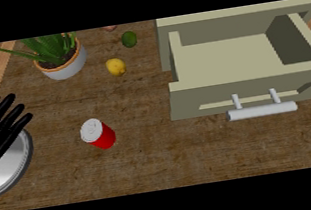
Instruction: Pick up the can, place it into the drawer and close the drawer
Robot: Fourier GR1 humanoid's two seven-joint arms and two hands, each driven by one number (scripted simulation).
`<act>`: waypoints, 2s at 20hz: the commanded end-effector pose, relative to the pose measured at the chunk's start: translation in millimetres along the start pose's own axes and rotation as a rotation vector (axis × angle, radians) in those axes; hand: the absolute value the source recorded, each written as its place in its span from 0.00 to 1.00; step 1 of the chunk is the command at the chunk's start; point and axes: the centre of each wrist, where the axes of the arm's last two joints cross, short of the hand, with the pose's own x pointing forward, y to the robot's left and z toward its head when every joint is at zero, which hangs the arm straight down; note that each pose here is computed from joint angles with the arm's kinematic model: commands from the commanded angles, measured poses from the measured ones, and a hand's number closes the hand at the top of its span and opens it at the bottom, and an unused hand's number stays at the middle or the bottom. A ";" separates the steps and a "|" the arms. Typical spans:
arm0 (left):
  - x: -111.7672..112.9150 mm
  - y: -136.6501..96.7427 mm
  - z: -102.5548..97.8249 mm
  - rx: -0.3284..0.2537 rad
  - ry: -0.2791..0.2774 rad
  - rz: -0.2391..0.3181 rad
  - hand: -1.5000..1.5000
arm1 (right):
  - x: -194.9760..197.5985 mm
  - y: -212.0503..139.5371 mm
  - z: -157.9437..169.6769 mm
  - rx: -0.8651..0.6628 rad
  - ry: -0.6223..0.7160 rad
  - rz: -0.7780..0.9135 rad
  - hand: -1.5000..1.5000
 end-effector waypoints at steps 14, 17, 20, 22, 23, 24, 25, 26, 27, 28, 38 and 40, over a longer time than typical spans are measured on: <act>-69.4 -15.0 -55.4 0.044 0.082 0.005 0.00 | -13.5 -35.4 26.9 0.009 0.016 0.005 0.00; -87.5 -29.6 -55.2 0.044 0.074 -0.022 0.00 | 4.7 -35.4 13.9 0.001 0.002 0.001 0.00; -112.2 -19.0 -51.6 0.072 0.096 -0.021 0.00 | 8.1 -16.4 25.1 -0.001 -0.011 0.017 0.00; -123.8 -9.9 -64.2 0.074 0.105 -0.012 0.00 | 12.8 -35.4 17.2 0.002 -0.002 -0.003 0.00; -132.7 0.6 -63.0 0.088 0.112 -0.022 0.00 | 9.1 -32.2 26.0 0.008 0.004 -0.003 0.00; -126.4 -2.8 -52.3 0.096 0.094 -0.020 0.00 | 19.4 -24.8 18.2 -0.004 0.003 -0.002 0.00; -141.8 -11.8 -55.9 0.104 0.114 -0.036 0.00 | 17.8 -33.2 28.3 -0.005 0.021 0.008 0.00; -130.6 -5.5 -50.0 0.119 0.085 -0.022 0.00 | 12.9 -34.2 23.7 -0.003 0.015 -0.015 0.00; -138.7 3.5 -58.5 0.120 0.107 -0.037 0.00 | 13.6 -24.5 27.4 -0.012 -0.003 -0.012 0.00; -153.6 4.2 -48.9 0.139 0.095 -0.043 0.00 | 12.5 -46.7 35.7 0.000 0.007 -0.006 0.00; -199.9 53.2 -55.1 0.198 0.114 -0.064 0.00 | 13.4 -41.8 20.8 0.001 -0.017 0.001 0.00; -194.9 57.0 -56.2 0.201 0.134 -0.064 0.00 | 8.7 -21.0 26.6 -0.010 -0.002 0.000 0.00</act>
